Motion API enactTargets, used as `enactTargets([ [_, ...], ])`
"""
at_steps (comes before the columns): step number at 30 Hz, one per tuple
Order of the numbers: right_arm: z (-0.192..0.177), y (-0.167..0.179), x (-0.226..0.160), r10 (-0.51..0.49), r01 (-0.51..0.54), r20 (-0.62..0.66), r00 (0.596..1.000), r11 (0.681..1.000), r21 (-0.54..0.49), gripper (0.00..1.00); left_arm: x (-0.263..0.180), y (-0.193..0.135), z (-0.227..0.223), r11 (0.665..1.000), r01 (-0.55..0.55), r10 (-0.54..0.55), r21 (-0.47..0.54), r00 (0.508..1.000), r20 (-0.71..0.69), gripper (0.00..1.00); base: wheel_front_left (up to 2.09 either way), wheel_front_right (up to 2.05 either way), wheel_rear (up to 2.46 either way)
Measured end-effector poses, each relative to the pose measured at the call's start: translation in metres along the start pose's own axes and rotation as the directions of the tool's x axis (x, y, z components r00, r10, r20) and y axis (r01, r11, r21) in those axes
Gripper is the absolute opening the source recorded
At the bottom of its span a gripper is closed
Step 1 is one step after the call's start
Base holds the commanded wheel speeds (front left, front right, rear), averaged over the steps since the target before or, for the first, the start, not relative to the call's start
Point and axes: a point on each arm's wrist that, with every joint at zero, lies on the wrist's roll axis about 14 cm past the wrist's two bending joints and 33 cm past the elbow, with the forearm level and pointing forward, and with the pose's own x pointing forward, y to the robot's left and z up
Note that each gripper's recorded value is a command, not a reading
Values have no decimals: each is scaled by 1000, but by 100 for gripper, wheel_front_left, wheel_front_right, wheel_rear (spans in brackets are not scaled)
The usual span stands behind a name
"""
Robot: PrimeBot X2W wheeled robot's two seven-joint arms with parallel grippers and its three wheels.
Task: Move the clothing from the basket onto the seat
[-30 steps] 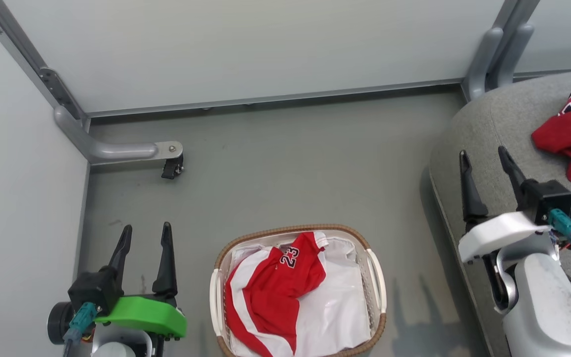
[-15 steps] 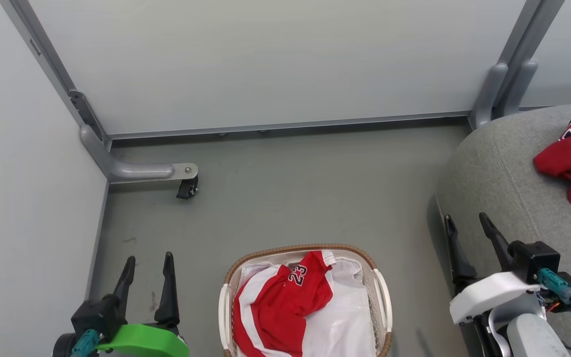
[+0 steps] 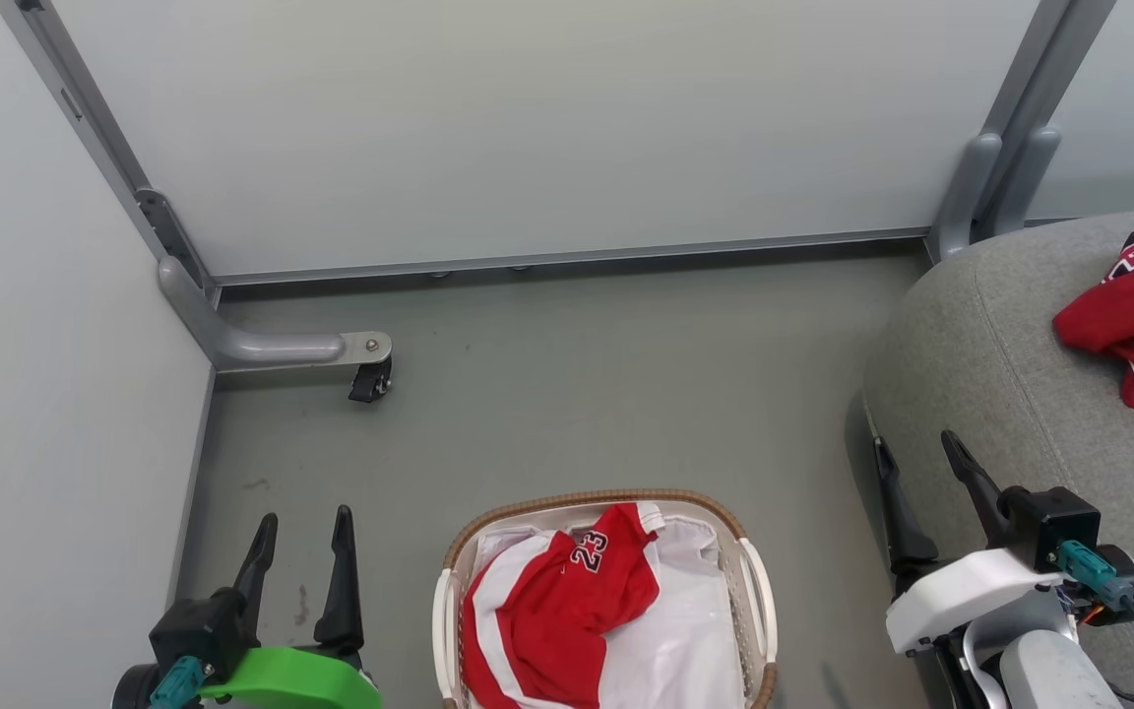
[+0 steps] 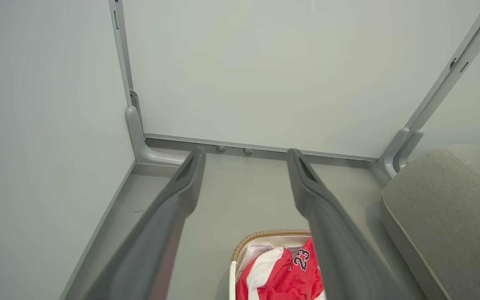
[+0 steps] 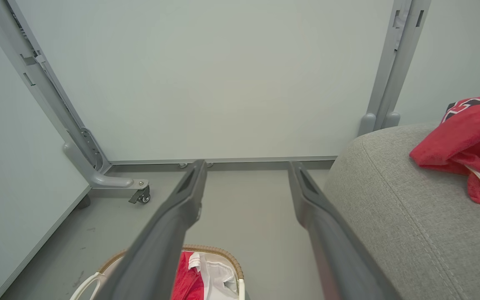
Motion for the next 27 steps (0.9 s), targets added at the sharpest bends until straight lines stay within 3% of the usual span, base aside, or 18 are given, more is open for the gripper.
enactTargets([
  [19, -4, -1, 2, 0, 0, -9, 1000, 1000, -2, 100, 5, -5, -8, 1000, 18, -18, 4, 1000, -25, 100, 0, 0, 0],
  [27, -3, -8, 15, -13, 13, -1, 1000, 1000, -9, 100, 27, -25, -14, 995, 94, -92, 35, 995, -48, 100, 0, 0, 0],
])
